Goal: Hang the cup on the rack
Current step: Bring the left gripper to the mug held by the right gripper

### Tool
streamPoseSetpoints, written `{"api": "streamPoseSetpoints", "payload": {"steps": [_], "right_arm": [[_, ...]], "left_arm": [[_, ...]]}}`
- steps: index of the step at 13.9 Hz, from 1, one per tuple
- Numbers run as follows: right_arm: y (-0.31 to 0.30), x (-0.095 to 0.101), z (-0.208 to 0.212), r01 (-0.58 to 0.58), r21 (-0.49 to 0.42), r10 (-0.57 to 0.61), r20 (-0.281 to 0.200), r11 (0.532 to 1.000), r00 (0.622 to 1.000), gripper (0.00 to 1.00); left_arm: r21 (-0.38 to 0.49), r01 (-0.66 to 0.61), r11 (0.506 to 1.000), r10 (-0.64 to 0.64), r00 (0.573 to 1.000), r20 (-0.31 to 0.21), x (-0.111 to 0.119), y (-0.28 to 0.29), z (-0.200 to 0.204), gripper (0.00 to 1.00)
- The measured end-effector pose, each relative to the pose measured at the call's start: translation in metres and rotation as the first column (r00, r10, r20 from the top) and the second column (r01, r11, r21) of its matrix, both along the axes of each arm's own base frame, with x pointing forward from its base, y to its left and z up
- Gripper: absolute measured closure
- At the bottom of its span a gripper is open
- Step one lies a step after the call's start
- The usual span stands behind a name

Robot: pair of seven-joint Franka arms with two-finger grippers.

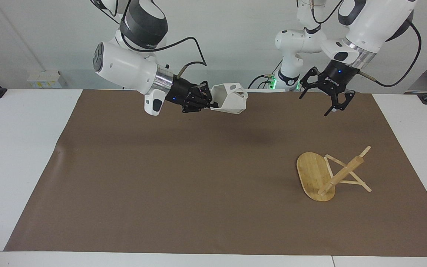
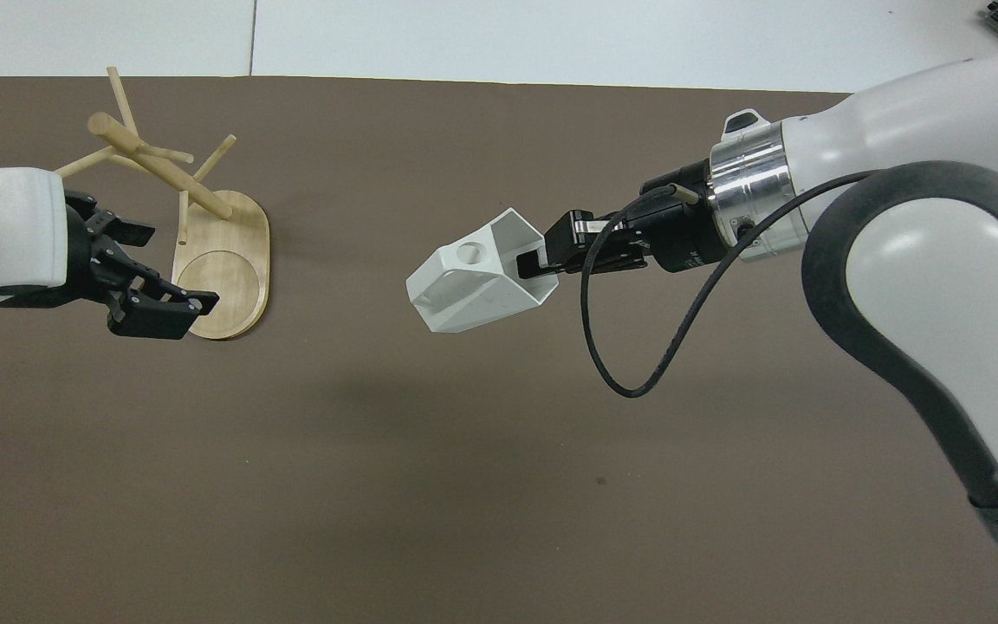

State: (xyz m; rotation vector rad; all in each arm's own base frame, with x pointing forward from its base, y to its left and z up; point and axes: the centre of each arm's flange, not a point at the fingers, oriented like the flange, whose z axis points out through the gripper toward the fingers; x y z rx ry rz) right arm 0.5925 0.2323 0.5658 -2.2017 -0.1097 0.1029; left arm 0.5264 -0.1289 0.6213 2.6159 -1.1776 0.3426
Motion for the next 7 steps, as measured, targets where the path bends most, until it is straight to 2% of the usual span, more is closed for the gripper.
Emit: {"api": "streamPoseSetpoints", "payload": {"steps": [3,7], "right_arm": [[0.002,0.004,0.003,0.032,0.024,-0.032,0.015,0.999,0.999,0.96],[0.029,0.001,-0.005,0.023,0.041,-0.024,0.023,0.999,0.999,0.96]], "left_arm": [[-0.067,0.105,0.992,-0.105,0.994,-0.002,-0.014,-0.005,-0.013,0.0],[-0.088,0.198,0.976,-0.198,0.98,0.013,-0.029,-0.028,-0.019,0.0]]}}
